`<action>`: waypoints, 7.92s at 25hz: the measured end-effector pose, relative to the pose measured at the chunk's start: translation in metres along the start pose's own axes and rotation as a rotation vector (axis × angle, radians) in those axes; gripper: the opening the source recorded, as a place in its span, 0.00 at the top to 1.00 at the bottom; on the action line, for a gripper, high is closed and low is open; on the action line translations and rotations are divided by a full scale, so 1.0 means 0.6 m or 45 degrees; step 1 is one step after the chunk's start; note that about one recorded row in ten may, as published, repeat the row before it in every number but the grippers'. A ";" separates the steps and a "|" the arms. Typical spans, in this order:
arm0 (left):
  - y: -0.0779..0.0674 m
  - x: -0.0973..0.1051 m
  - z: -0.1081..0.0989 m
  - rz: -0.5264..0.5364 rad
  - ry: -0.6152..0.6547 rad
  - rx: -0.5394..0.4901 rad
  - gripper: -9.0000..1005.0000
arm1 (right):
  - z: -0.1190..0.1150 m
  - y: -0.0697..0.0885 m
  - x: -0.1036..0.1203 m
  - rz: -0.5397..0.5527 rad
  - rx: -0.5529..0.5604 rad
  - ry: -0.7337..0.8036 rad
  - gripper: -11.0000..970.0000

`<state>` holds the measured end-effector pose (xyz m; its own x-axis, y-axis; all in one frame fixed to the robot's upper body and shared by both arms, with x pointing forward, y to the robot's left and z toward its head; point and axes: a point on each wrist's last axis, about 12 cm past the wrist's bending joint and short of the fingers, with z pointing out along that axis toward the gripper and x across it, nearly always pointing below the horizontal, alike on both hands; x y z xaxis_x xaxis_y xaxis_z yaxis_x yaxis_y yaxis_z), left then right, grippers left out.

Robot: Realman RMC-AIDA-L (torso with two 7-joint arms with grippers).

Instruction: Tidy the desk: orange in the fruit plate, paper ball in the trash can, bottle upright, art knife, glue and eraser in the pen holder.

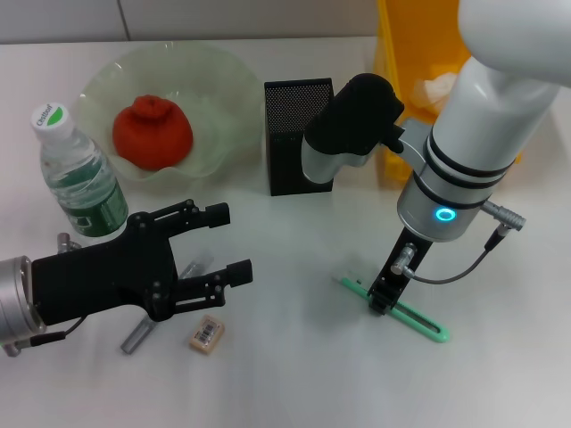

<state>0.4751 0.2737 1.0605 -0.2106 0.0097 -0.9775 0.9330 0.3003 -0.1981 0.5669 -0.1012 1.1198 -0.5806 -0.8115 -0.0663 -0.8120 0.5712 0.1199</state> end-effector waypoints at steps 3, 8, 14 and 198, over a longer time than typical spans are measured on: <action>0.001 -0.001 0.001 0.002 0.000 0.001 0.21 | 0.000 0.000 -0.001 -0.002 0.001 -0.002 0.78; 0.001 -0.001 0.001 0.011 0.000 0.001 0.21 | -0.002 0.002 -0.003 -0.008 0.004 -0.019 0.79; 0.001 -0.001 0.001 0.020 -0.002 -0.001 0.21 | -0.012 0.004 -0.008 -0.023 0.010 -0.091 0.80; 0.017 -0.119 0.143 -0.064 1.331 -0.065 0.27 | 0.129 -0.060 0.218 -0.138 0.044 -1.821 0.25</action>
<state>0.5246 0.1939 1.1220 -0.4185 0.8085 -0.4138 0.9080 0.3629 -0.2093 0.5155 -0.2181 1.0303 -0.0602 -0.0434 -0.9972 -0.8441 0.5354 0.0277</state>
